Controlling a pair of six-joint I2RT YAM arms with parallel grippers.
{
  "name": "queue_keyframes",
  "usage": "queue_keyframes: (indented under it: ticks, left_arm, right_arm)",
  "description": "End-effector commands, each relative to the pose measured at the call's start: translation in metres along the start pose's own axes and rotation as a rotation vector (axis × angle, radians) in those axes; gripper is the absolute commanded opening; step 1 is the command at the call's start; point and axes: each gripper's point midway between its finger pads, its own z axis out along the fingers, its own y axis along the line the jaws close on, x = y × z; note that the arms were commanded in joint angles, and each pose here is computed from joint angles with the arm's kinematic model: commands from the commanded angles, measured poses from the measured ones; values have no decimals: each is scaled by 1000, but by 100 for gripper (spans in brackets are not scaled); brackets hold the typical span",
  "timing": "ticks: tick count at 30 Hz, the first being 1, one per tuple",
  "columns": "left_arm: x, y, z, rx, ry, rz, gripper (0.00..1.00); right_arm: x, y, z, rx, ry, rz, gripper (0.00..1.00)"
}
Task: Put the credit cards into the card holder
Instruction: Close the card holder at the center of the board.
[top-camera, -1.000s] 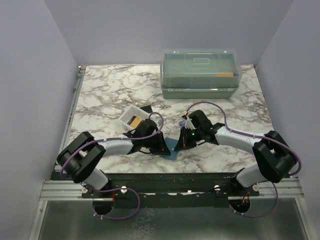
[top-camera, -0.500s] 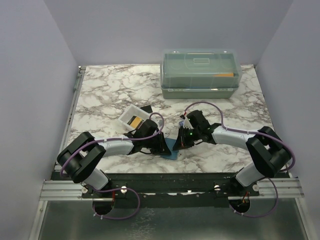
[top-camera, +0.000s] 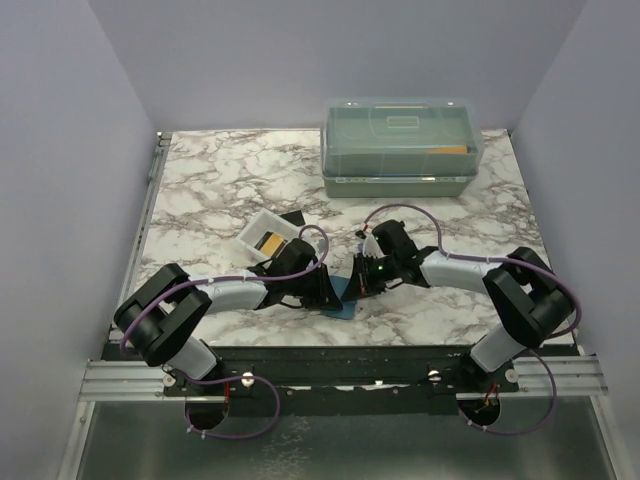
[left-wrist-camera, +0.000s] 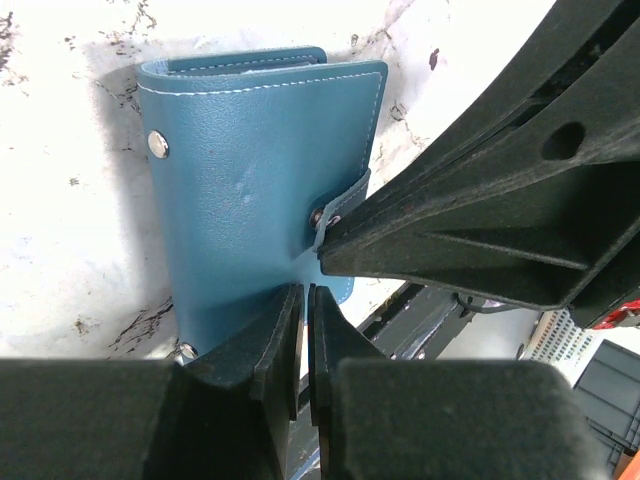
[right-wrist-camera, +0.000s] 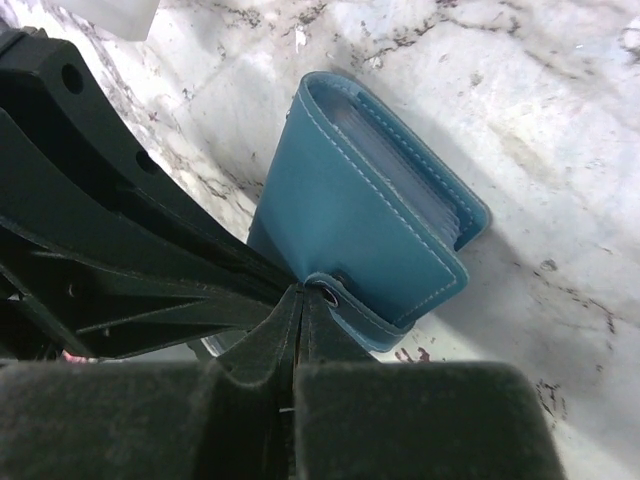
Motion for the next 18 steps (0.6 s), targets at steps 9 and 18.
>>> queue_keyframes:
  ticks: [9, 18]
  left_arm:
    - [8, 22, 1, -86, -4, 16, 13]
    - [7, 17, -3, -70, -9, 34, 14]
  right_arm:
    - [13, -39, 16, 81, 63, 111, 0]
    - [16, -67, 30, 3, 109, 309, 0]
